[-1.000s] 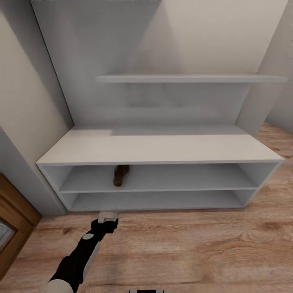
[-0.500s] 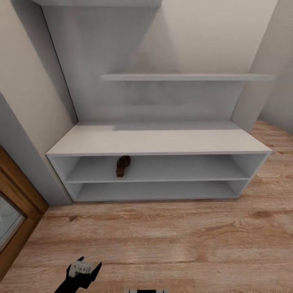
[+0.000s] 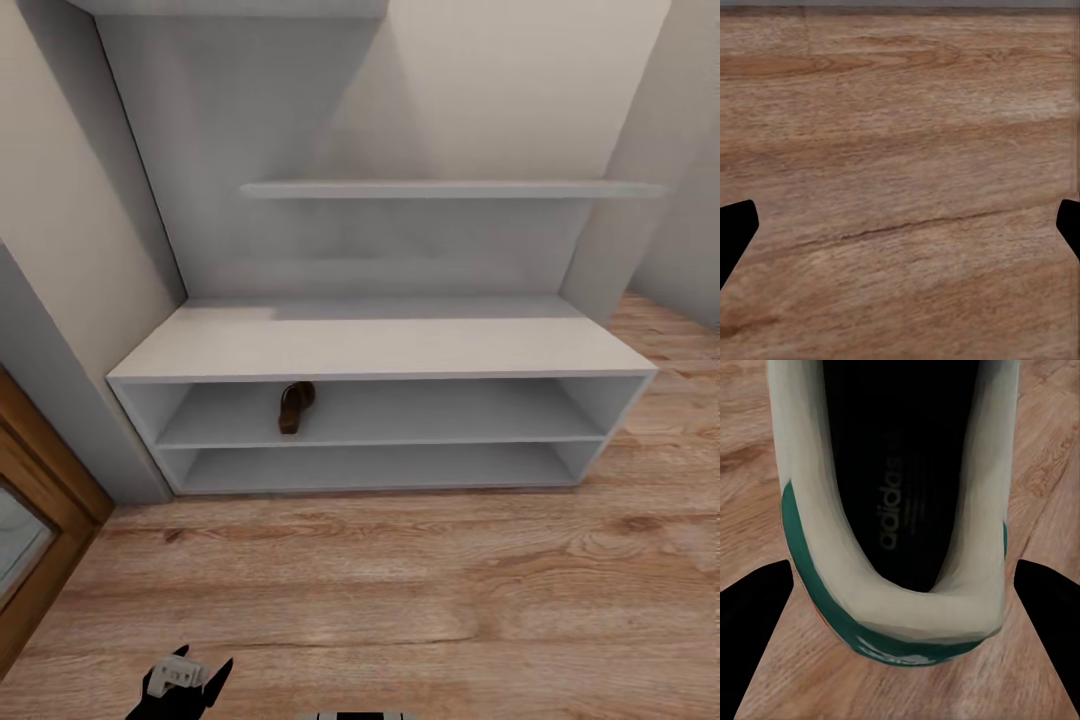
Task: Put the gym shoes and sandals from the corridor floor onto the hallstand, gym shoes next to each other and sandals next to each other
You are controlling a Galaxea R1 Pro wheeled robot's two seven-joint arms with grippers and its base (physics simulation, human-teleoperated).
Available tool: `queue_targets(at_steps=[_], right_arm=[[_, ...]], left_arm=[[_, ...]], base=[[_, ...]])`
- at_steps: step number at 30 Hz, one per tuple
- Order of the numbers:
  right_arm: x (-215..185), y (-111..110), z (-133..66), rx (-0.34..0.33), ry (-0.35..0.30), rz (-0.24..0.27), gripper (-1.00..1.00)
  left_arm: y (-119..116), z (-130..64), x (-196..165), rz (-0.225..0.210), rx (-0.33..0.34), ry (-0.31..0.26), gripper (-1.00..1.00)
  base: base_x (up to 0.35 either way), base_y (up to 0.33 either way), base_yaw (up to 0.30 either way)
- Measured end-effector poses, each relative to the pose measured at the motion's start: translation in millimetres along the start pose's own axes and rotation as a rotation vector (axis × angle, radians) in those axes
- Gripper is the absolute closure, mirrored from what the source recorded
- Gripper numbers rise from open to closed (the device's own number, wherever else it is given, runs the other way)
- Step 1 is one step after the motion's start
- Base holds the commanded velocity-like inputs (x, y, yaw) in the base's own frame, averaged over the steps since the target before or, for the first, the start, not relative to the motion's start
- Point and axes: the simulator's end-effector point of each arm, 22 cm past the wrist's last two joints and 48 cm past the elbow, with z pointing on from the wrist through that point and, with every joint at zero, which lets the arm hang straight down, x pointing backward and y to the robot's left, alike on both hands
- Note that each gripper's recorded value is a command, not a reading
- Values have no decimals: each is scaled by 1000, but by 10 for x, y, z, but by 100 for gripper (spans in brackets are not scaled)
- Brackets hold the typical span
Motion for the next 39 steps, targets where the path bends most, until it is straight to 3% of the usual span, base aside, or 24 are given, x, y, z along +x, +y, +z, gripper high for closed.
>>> queue_targets(at_steps=[11,31,39], right_arm=[[78,60,-36,-5,12,5,100],[168,139,-86,-13,25,14,100],[224,217,-130,-21,32,22,100]], left_arm=[[21,-5,-45,5,-5,-21,-100],[91,-25,-49,6,-16,-19,-100],[278,-75,-113,-18,-61,-43,-100]], base=[[-71,-258,-1],[-218,-182,0],[-4,-92,0]])
